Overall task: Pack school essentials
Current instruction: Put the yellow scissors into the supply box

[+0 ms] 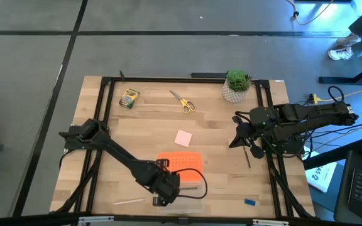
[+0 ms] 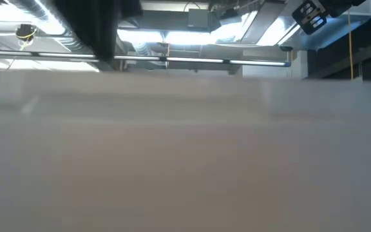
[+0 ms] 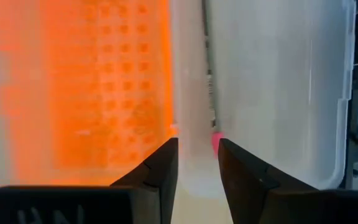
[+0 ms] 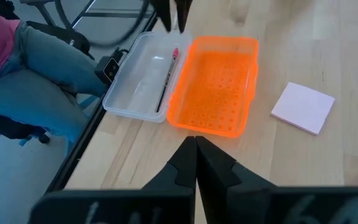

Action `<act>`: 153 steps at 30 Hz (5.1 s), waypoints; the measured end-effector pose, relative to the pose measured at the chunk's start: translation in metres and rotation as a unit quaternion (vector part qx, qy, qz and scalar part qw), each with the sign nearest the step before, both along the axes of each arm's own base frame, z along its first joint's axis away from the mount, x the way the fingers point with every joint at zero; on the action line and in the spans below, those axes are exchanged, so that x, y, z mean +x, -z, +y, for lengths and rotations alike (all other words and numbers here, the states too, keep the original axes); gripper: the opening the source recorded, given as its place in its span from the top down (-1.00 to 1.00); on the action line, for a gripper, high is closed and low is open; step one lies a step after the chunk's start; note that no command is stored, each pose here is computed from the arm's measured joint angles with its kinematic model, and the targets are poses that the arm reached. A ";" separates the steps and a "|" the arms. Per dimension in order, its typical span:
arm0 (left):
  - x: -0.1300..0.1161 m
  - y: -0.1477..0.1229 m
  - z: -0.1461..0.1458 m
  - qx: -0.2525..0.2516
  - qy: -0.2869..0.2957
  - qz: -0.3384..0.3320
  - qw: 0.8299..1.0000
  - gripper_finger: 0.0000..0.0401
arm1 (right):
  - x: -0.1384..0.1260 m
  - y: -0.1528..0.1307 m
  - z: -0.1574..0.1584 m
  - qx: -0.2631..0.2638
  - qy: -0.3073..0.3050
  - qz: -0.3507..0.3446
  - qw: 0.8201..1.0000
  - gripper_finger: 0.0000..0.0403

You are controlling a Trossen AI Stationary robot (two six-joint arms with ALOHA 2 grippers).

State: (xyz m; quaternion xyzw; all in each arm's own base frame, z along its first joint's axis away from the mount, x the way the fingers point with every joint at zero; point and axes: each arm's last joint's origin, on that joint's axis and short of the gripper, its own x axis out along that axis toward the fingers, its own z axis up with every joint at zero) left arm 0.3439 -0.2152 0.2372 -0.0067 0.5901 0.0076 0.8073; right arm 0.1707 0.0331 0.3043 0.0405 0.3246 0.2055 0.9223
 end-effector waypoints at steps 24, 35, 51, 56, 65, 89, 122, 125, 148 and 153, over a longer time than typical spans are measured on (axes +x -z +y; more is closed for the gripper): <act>-0.102 -0.157 0.133 0.070 -0.224 -0.122 0.964 0.48 | 0.015 -0.029 -0.005 -0.145 0.176 -0.043 0.973 0.95; -0.114 -0.155 0.152 0.085 -0.246 -0.105 0.960 0.48 | 0.087 -0.080 -0.029 -0.127 0.239 0.086 0.959 0.95; -0.131 -0.128 0.206 0.117 -0.272 -0.067 0.953 0.48 | 0.158 -0.017 -0.131 -0.009 0.327 0.275 0.904 0.95; -0.136 -0.123 0.221 0.125 -0.282 -0.066 0.949 0.48 | 0.172 0.013 -0.160 -0.010 0.344 0.300 0.890 0.95; -0.136 -0.119 0.231 0.137 -0.277 -0.056 0.949 0.48 | 0.185 0.051 -0.177 -0.114 0.194 0.320 0.920 0.95; -0.136 -0.119 0.232 0.125 -0.279 -0.053 0.951 0.48 | 0.200 0.069 -0.185 -0.174 0.174 0.288 0.925 0.31; -0.136 -0.119 0.232 0.125 -0.279 -0.052 0.951 0.48 | 0.198 0.139 -0.192 -0.226 0.163 0.204 0.939 0.16; -0.136 -0.119 0.232 0.125 -0.281 -0.052 0.950 0.48 | 0.197 0.149 -0.193 -0.221 0.161 0.222 0.936 0.16; -0.136 -0.119 0.232 0.124 -0.282 -0.052 0.950 0.48 | 0.200 0.175 -0.194 -0.217 0.152 0.259 0.929 0.16; -0.136 -0.119 0.232 0.123 -0.282 -0.052 0.950 0.48 | 0.199 0.176 -0.194 -0.216 0.151 0.262 0.928 0.18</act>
